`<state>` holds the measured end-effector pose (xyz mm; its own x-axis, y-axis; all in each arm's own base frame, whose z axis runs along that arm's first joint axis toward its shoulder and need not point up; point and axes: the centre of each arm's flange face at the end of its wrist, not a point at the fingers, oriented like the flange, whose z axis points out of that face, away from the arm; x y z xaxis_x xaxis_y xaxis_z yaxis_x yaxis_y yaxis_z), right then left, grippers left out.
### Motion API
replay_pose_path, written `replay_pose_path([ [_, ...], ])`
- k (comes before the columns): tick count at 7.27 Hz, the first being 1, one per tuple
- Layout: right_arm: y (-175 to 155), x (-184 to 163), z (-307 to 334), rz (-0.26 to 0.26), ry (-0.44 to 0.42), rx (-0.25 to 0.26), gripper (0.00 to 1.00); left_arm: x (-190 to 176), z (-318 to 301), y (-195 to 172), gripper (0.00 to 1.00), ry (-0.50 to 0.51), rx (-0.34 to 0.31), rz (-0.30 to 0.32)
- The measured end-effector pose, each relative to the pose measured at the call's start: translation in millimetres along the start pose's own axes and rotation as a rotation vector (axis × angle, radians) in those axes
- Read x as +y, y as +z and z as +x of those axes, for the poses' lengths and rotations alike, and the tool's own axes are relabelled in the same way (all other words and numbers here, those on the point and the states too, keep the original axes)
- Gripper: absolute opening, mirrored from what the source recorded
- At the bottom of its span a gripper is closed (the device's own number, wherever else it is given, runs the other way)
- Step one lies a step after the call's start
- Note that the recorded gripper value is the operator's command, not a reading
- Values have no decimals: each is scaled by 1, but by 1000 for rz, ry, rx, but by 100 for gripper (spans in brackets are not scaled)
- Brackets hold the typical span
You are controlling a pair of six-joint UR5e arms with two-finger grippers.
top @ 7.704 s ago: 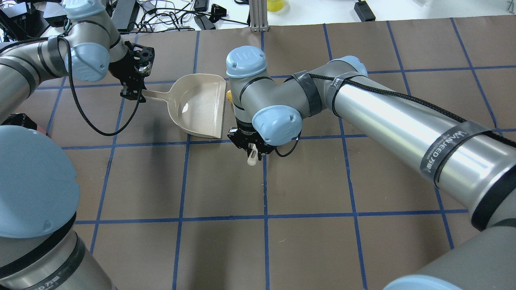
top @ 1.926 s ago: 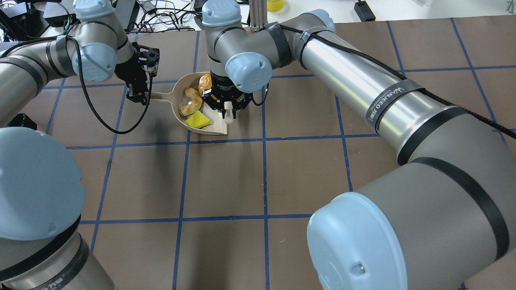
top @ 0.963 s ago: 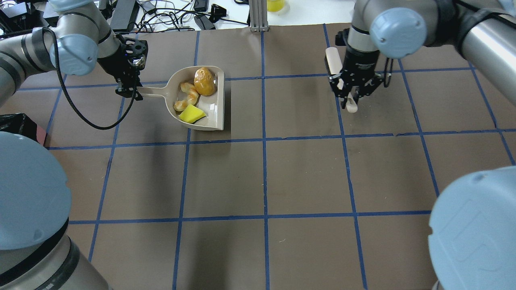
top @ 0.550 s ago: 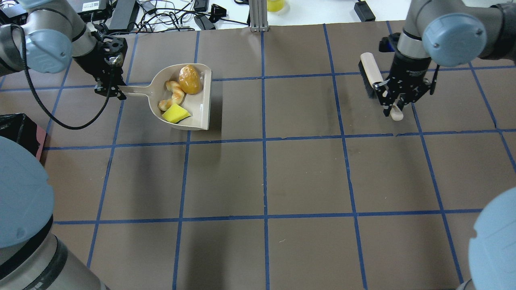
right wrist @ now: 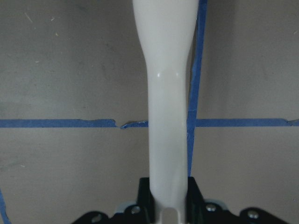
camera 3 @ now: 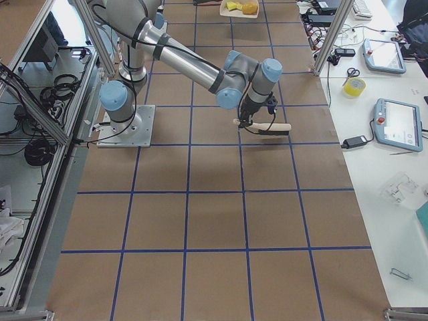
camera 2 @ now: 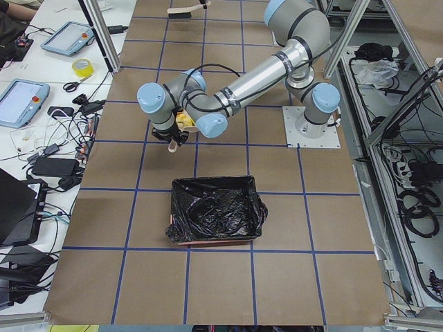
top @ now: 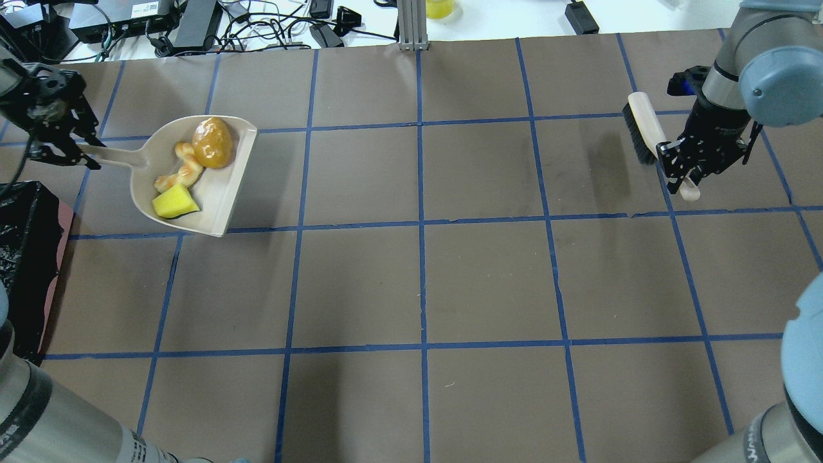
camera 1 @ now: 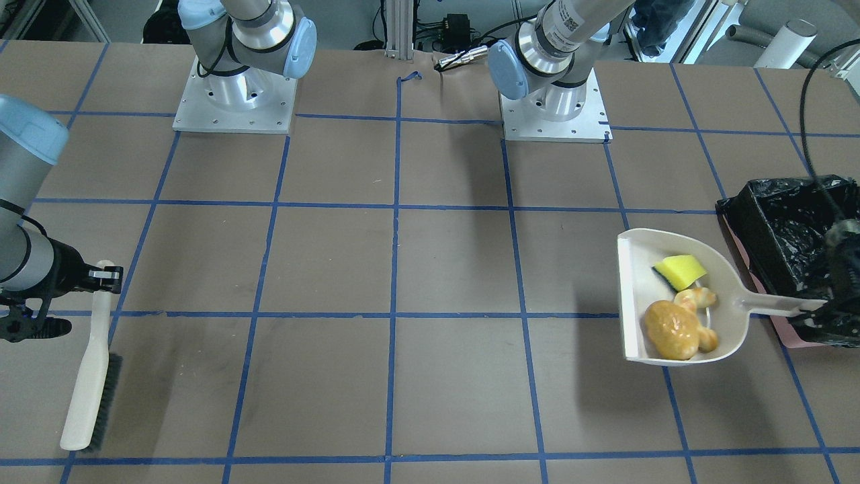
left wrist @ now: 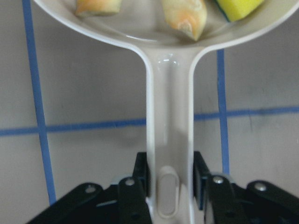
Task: Sweep and dump trash into bin
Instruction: 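Swing the dustpan over the black bin with the left gripper and tip it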
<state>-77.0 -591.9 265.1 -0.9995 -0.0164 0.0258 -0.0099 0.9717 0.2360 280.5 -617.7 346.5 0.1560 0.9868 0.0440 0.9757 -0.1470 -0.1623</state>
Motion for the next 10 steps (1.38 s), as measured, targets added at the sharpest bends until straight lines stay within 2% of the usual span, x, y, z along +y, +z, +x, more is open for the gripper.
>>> replay_pose_path([
  [2, 10, 5, 12, -12, 21, -9, 0, 79, 50, -35, 1, 49, -11, 15],
  [5, 19, 15, 11, -26, 21, -16, 0, 168, 119, -70, 0, 164, -35, -31],
  [7, 22, 16, 11, -28, 21, -17, 11, 201, 131, -98, 0, 312, -19, -141],
  [9, 25, 16, 11, -36, 25, -19, 12, 227, 126, -117, 0, 458, 17, -291],
  [10, 27, 15, 11, -41, 26, -21, 13, 234, 123, -119, 0, 507, 25, -343],
])
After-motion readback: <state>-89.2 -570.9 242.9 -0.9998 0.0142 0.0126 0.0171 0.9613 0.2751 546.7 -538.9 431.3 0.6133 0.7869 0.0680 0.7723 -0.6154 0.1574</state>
